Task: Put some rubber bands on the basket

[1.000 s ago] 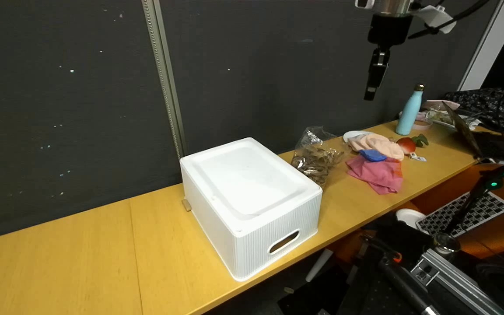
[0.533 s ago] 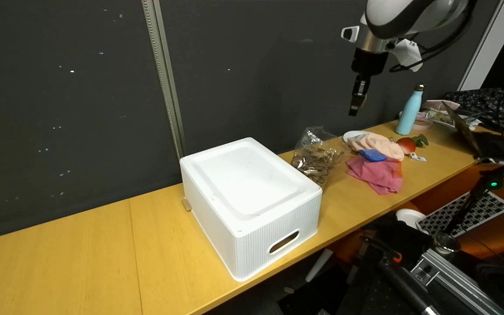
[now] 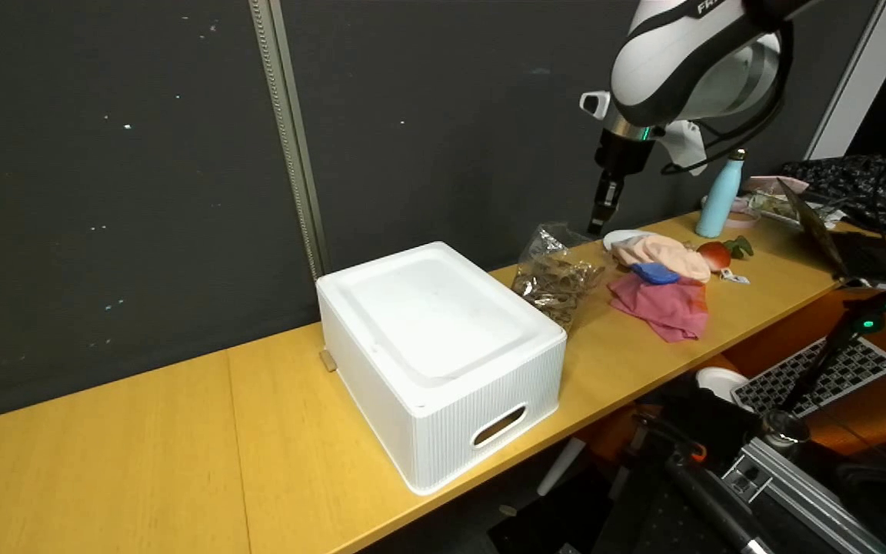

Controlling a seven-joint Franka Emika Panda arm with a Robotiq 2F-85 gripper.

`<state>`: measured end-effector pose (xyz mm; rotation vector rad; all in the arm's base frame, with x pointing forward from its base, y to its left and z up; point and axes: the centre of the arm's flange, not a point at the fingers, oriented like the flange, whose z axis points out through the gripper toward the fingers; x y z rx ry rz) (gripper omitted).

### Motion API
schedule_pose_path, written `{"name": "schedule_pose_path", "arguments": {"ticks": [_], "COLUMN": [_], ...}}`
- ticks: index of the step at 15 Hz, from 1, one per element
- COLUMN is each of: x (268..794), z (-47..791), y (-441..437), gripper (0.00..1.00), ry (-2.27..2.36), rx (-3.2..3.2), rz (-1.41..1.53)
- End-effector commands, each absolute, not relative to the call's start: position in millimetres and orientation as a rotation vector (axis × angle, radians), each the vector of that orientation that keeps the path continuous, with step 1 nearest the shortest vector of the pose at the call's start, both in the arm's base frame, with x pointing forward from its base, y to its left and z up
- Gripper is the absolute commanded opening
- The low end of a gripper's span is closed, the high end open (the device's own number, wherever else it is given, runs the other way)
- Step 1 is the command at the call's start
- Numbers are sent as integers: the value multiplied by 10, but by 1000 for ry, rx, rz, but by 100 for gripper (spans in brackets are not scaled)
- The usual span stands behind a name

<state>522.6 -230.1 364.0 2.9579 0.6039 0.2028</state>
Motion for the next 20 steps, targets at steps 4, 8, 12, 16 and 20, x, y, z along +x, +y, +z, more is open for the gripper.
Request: {"name": "schedule_pose_path", "arguments": {"ticks": [4, 8, 12, 16, 20], "x": [5291, 5297, 5262, 5237, 5283], "z": [3215, 3009, 2831, 2753, 2630], "y": [-2414, -2433, -2527, -2687, -2773], "gripper": [0, 0, 13, 48, 76], "ry": [726, 784, 801, 782, 774], "rx": [2990, 3016, 3036, 3039, 3042], "rz": [343, 380, 374, 344, 319]}}
